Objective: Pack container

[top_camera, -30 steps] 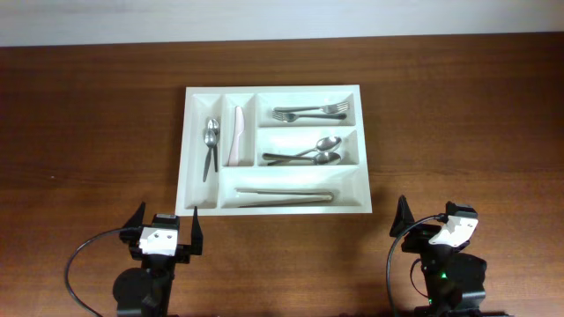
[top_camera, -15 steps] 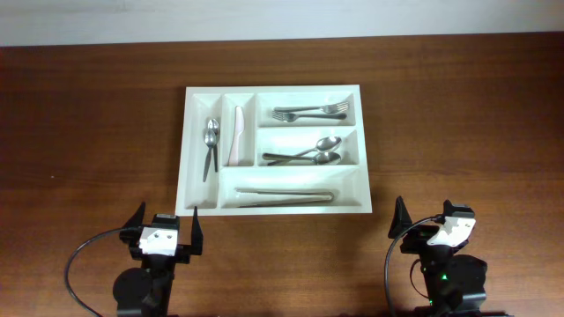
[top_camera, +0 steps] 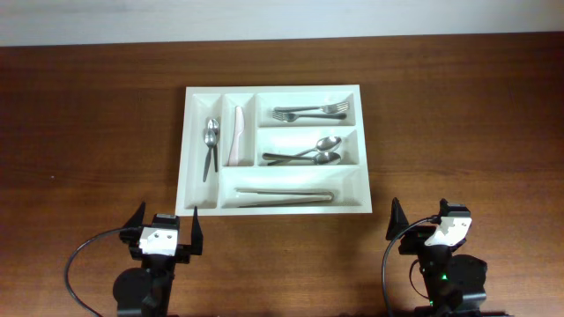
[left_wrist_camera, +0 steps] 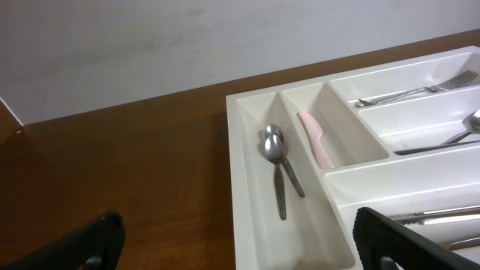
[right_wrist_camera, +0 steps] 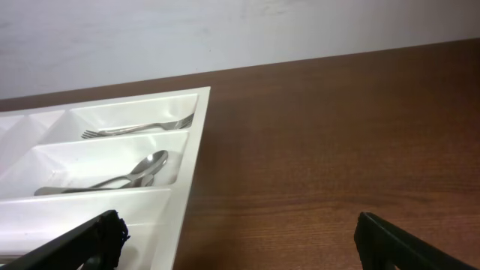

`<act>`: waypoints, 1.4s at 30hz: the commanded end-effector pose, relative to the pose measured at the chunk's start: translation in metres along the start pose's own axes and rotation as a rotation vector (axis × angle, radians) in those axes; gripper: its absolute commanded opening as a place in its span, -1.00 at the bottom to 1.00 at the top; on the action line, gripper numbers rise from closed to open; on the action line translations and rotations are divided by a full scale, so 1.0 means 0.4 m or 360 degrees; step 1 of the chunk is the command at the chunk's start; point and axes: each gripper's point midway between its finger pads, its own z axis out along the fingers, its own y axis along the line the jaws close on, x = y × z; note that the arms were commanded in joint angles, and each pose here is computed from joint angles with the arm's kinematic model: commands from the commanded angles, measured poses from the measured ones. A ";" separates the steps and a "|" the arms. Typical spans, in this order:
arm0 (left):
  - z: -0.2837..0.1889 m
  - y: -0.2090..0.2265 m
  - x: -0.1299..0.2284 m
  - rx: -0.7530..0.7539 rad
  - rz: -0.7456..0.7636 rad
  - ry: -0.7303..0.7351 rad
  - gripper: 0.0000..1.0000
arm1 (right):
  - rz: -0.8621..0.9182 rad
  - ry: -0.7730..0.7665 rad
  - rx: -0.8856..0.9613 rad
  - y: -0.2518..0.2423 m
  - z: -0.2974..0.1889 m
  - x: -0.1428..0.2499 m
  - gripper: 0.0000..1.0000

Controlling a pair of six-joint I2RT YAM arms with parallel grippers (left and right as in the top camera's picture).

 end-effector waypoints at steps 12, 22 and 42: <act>0.001 0.005 0.004 -0.0017 -0.0020 0.0000 0.98 | -0.0069 0.0019 -0.0111 0.031 -0.001 0.011 0.98; 0.001 0.005 0.004 -0.0017 -0.0020 0.0000 0.99 | -0.0148 0.0203 -0.0083 0.020 0.017 0.072 0.98; 0.001 0.005 0.004 -0.0017 -0.0020 0.0000 0.99 | -0.0196 0.0012 -0.0117 0.036 -0.002 0.011 0.98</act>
